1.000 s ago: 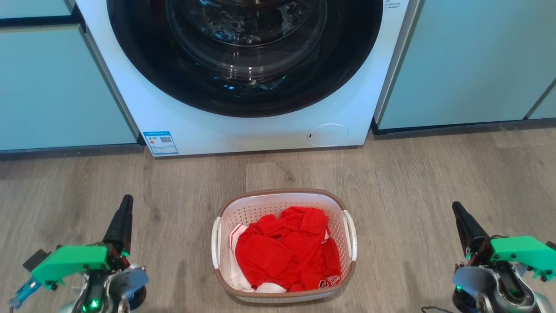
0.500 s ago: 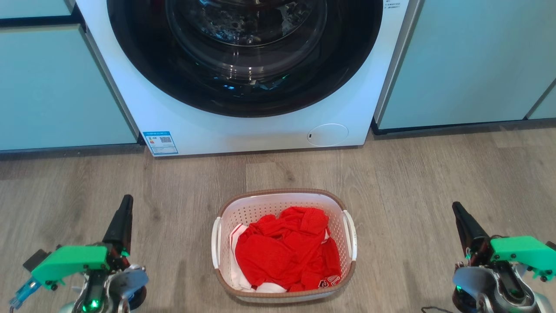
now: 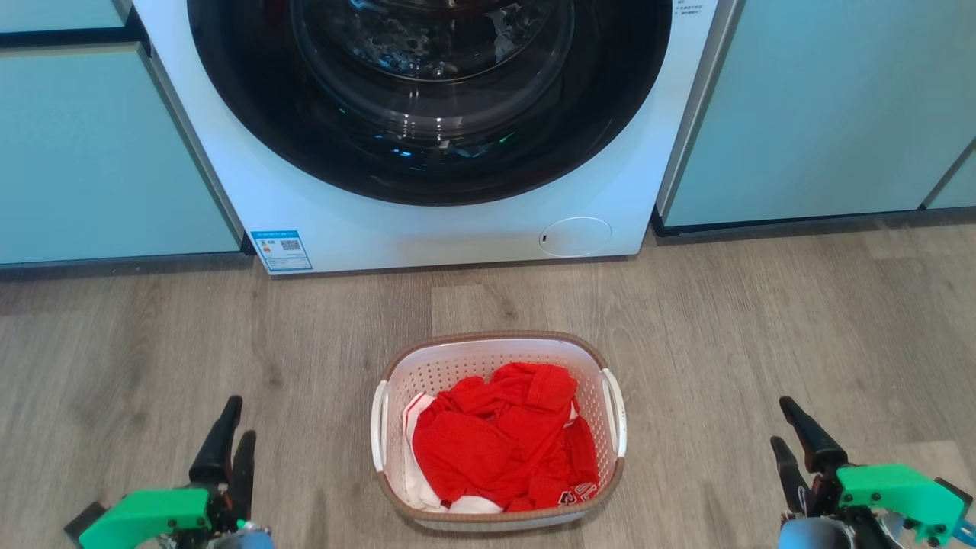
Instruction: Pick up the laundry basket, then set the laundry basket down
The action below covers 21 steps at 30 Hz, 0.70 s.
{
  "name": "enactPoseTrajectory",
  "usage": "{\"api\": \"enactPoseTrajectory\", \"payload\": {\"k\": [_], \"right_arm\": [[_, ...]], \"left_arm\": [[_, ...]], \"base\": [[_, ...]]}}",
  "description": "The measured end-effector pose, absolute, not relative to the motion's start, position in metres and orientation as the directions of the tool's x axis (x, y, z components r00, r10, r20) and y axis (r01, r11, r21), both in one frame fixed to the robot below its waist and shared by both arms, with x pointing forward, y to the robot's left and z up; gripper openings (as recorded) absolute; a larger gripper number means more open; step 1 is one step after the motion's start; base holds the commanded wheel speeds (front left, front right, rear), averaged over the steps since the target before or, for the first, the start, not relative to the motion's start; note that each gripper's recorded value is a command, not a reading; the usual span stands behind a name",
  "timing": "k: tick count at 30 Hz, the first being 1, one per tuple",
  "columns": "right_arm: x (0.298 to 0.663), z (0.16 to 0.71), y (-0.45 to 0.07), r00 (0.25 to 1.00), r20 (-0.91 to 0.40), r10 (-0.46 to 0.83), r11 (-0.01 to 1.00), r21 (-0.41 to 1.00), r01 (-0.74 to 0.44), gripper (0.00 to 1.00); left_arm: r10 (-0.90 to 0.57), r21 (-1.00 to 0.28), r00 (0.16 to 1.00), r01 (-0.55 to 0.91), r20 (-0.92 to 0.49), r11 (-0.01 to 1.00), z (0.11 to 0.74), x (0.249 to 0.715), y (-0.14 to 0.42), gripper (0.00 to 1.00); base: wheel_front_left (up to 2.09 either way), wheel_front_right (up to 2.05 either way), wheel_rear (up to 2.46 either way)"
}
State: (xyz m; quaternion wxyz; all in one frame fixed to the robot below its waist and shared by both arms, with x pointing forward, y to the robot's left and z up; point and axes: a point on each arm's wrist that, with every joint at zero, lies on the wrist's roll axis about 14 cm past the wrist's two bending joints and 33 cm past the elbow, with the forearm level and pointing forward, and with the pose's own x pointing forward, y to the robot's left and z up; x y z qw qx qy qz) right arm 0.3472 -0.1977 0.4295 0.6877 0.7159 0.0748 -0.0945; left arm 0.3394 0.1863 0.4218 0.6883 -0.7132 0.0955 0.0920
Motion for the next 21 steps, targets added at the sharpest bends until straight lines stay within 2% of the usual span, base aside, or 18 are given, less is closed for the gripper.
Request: {"api": "enactPoseTrajectory", "payload": {"k": [8, 21], "right_arm": [[0.349, 0.432, -0.196, 0.972, -0.233, -0.027, 0.003, 0.972, 0.233, 1.0], [0.355, 0.445, -0.19, 0.981, -0.195, -0.019, 0.177, 0.965, 0.195, 1.0]], "left_arm": [[0.003, -0.969, 0.97, -0.245, -0.245, 0.021, 0.428, 0.342, 0.188, 1.0], [-0.002, -0.958, 0.979, -0.199, -0.204, 0.205, 0.447, 0.352, 0.182, 1.0]], "base": [[0.0, 0.0, 0.0], [0.0, 0.0, 0.0]]}}
